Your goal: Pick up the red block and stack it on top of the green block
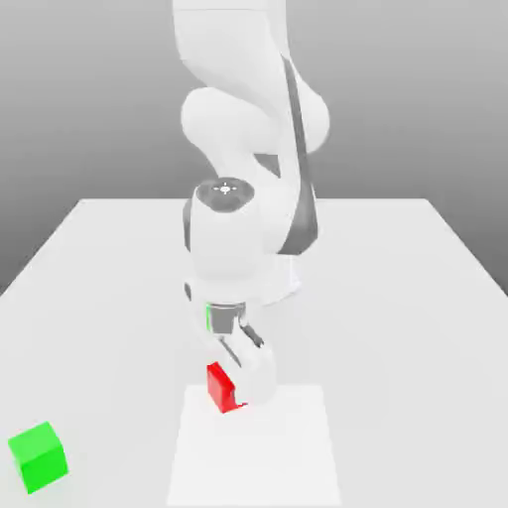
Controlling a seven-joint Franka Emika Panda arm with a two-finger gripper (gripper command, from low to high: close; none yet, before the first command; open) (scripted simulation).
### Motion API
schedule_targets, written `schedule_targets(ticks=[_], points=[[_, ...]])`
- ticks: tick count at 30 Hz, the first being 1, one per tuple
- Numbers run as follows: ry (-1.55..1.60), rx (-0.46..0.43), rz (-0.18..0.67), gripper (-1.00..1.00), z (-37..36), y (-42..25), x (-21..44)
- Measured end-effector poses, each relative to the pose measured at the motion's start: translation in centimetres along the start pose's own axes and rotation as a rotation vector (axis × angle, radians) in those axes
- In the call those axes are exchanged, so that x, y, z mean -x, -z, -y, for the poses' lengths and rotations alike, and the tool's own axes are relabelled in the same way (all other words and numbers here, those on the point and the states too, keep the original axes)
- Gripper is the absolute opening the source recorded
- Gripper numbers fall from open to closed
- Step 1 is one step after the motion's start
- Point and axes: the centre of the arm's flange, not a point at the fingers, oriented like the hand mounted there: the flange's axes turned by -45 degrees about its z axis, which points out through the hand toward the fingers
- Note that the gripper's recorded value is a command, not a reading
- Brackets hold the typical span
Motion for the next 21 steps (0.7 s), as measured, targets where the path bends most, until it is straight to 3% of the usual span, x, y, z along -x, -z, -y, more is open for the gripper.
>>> schedule_targets(ticks=[21], points=[[-0.049,-0.005,0.011,-1.00,0.7,6.8,-1.3]])
